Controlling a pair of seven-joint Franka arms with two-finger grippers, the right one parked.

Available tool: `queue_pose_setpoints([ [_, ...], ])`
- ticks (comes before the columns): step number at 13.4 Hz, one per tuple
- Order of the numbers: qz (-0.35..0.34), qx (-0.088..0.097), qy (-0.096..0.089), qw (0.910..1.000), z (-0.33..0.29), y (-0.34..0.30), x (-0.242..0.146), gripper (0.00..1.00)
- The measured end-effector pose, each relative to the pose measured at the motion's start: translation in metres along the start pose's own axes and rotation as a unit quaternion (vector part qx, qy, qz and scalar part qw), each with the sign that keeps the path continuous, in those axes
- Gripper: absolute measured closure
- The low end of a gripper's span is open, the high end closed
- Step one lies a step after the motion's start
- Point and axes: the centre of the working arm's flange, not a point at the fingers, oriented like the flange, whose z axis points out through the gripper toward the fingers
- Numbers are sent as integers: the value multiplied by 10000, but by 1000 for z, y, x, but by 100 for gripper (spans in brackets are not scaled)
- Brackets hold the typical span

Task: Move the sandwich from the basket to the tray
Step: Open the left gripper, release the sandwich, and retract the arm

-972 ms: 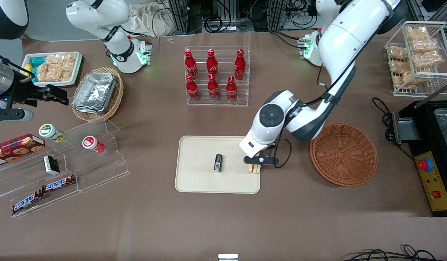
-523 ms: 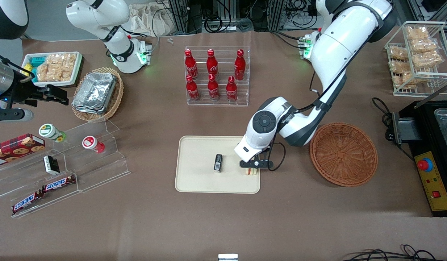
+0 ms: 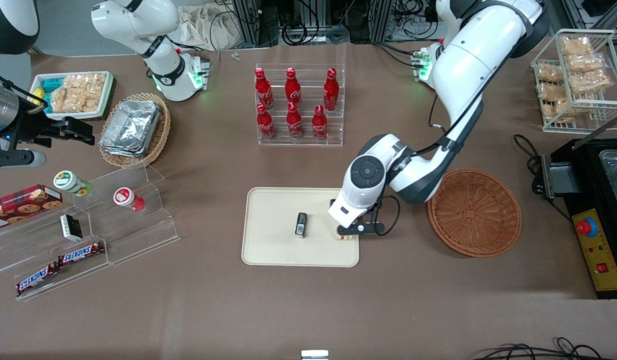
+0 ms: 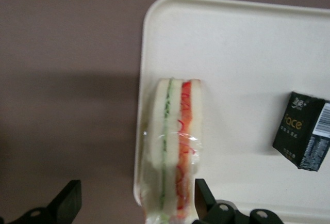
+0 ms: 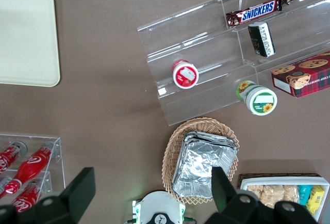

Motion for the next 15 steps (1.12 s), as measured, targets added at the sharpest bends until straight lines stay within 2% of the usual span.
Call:
queue_pose_setpoints([
  [2, -188, 103, -29, 9998, -39, -23, 10, 1],
  [6, -655, 387, 138, 9970, -127, -111, 33, 0],
  [9, -1155, 773, -194, 9901, -162, -181, 32, 0],
  [11, -1140, 941, -337, 9884, -184, -218, 30, 0],
  [13, -816, 1044, -515, 9898, -202, -247, 26, 0],
  [15, -725, 1057, -557, 9902, -214, -266, 26, 0],
])
